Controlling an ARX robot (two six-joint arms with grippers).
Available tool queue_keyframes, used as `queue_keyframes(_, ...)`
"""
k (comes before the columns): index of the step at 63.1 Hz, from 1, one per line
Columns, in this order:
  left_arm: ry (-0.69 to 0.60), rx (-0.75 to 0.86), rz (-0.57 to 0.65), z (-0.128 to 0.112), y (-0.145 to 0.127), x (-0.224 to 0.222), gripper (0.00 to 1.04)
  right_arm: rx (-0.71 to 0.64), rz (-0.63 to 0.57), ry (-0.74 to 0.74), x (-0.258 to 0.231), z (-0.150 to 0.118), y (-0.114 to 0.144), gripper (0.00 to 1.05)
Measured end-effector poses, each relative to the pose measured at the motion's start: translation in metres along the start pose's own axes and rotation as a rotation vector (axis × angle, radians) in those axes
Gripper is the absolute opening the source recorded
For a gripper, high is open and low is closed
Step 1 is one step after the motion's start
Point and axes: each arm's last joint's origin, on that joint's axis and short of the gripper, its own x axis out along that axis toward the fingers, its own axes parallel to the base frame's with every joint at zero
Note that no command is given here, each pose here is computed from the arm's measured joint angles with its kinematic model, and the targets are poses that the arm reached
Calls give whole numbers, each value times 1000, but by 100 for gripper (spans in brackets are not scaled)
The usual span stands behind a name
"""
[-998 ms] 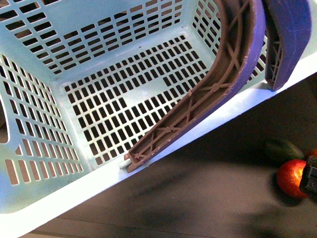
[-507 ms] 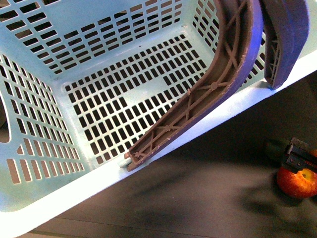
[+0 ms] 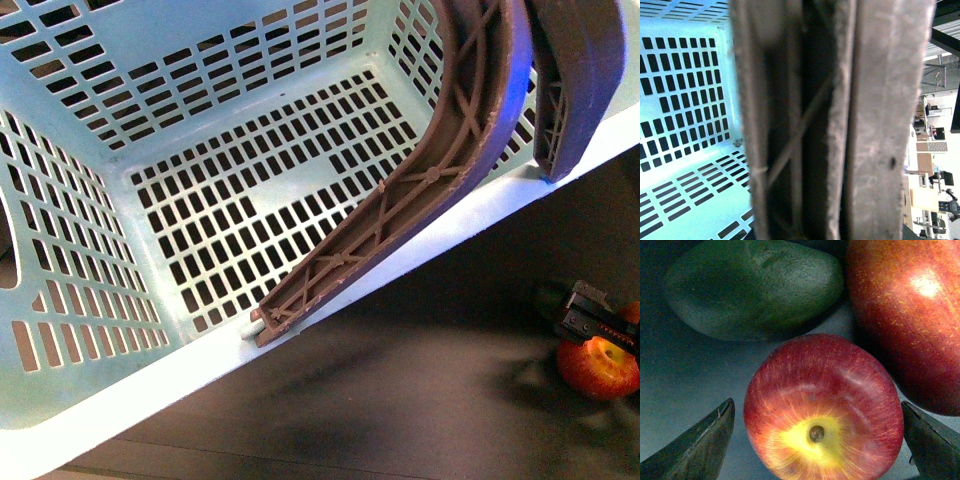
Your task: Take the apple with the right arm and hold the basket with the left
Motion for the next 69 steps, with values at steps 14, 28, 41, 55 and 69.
queue_keyframes(14,0,0,0,0,0,0,15,17,-6,13,5,-3,-2,88)
queue_keyframes(28,-1,0,0,0,0,0,15,20,-5,13,2,-5,-4,79)
queue_keyframes(41,0,0,-1,0,0,0,15,38,5,-12,-27,-6,-14,79)
queue_keyframes(55,0,0,0,0,0,0,15,155,100,-89,-79,15,-20,79)
queue_keyframes(69,0,0,-1,0,0,0,15,250,199,-237,-149,40,-12,79)
